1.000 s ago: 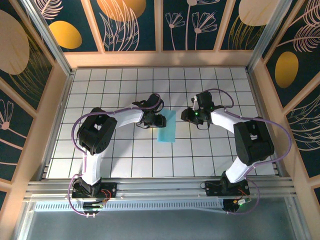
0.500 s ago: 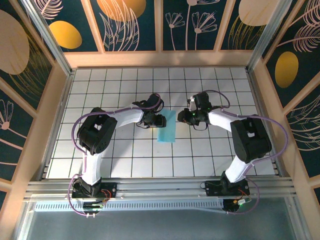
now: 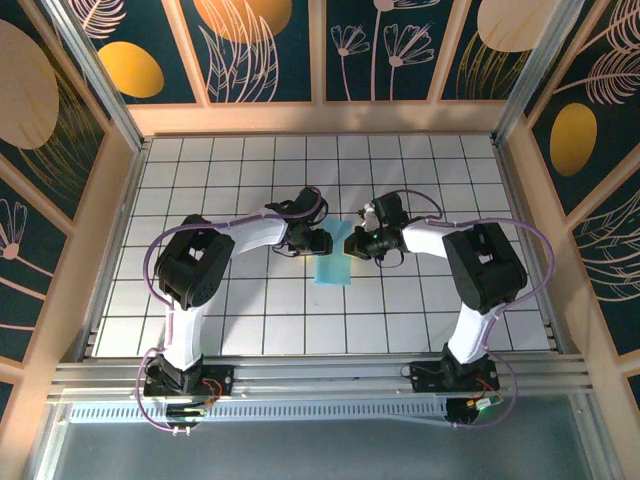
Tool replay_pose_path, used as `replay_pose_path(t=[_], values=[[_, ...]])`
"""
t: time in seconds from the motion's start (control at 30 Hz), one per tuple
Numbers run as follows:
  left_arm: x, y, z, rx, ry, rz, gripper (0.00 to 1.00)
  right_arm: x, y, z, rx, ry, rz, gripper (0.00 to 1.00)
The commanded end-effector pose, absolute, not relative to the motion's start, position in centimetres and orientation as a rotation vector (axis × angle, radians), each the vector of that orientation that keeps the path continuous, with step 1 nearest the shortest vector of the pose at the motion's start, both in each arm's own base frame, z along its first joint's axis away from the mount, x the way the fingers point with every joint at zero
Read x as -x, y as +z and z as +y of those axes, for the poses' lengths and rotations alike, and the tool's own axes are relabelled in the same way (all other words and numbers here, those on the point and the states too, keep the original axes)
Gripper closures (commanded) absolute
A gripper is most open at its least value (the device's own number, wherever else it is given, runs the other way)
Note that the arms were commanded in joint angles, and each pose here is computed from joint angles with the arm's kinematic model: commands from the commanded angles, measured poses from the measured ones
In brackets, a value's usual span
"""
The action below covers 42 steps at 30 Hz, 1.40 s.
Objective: Fold a paper plane with a square sheet of paper (fold left side to right side)
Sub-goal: Hold the square sheet of paper at the center of the table, then first fold the square sheet of paper in half at the center of the table.
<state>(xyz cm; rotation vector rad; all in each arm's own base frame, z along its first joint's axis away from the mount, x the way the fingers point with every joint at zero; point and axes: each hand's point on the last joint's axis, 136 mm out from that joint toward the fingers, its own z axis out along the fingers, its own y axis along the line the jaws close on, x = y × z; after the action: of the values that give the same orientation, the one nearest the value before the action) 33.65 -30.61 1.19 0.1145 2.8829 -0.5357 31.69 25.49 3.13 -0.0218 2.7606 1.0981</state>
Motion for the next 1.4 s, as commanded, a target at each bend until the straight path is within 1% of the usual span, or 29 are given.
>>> replay_pose_path(t=[0.0,0.23,0.4,0.5,0.73,0.9,0.97,1.0,1.1,1.23,1.37], values=[[-29.2,-6.0,-29.2,-0.157,-0.404,3.084,0.5,-31.8,2.9,26.1,0.032,1.123,2.765,0.95],[-29.3,-6.0,-29.1,-0.153,-0.393,3.079,0.5,-31.0,0.8,24.9,0.005,1.023,2.836,0.96],[-30.1,-5.0,-28.9,-0.142,-0.369,3.041,0.5,-30.1,-0.9,23.8,-0.021,0.936,2.897,0.97],[-31.0,-3.6,-29.2,-0.136,-0.389,2.999,0.49,-29.6,-1.8,23.3,-0.033,0.899,2.928,0.98],[-33.2,1.6,-29.7,-0.115,-0.47,2.875,0.41,-28.8,-3.2,22.3,-0.053,0.818,2.979,1.0],[-34.2,5.4,-30.3,-0.114,-0.559,2.765,0.4,-28.5,-3.6,22.0,-0.055,0.796,2.994,1.0],[-34.3,6.3,-30.6,-0.115,-0.599,2.737,0.42,-28.4,-3.8,21.9,-0.055,0.79,2.998,1.0],[-34.4,6.7,-30.8,-0.119,-0.621,2.725,0.46,-28.4,-3.8,21.9,-0.052,0.788,2.998,1.0],[-34.2,7.1,-31.8,-0.147,-0.709,2.699,0.59,-28.4,-3.8,21.8,-0.053,0.78,3.0,1.0],[-33.6,6.2,-32.7,-0.17,-0.789,2.713,0.78,-28.3,-3.9,21.7,-0.05,0.768,3.005,1.0],[-33.5,5.1,-33.0,-0.179,-0.832,2.718,0.9,-28.3,-4.0,21.7,-0.05,0.764,3.007,1.0]])
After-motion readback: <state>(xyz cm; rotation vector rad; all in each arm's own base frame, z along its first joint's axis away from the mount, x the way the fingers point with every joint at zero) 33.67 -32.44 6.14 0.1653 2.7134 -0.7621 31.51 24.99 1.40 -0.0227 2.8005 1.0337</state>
